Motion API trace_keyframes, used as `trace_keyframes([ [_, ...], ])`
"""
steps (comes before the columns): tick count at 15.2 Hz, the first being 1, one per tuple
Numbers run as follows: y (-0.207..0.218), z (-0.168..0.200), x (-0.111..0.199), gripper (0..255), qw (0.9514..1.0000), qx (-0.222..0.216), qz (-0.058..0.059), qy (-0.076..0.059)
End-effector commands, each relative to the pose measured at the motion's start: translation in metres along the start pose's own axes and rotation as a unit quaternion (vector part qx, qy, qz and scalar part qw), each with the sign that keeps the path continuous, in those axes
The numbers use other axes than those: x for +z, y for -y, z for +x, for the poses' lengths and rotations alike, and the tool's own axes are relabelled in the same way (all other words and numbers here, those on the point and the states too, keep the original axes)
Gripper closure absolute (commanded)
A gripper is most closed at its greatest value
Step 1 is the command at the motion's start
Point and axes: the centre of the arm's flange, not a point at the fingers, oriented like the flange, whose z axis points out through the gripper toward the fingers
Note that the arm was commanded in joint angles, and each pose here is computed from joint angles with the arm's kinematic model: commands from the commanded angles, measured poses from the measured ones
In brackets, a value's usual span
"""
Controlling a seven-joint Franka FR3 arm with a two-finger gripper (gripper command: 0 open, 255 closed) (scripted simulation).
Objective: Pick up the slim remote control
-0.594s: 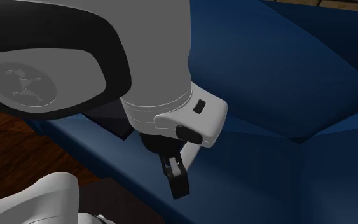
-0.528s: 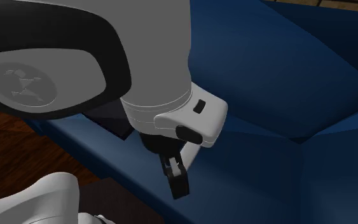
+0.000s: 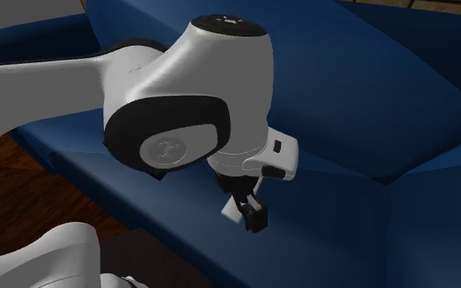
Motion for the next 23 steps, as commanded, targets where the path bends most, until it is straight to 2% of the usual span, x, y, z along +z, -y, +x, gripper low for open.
trace_keyframes([
  [1,0.008,0.014,0.017,0,0.9996,-0.027,0.005,-0.002],
  [5,0.029,0.040,0.056,0,0.9967,-0.079,0.014,-0.005],
  [9,0.054,0.064,0.094,0,0.9910,-0.131,0.023,-0.007],
  [13,0.082,0.085,0.131,0,0.9825,-0.183,0.033,-0.010],
  [18,0.121,0.107,0.177,0,0.9679,-0.247,0.044,-0.013],
  [23,0.123,0.107,0.200,0,0.9672,-0.250,0.045,-0.013],
])
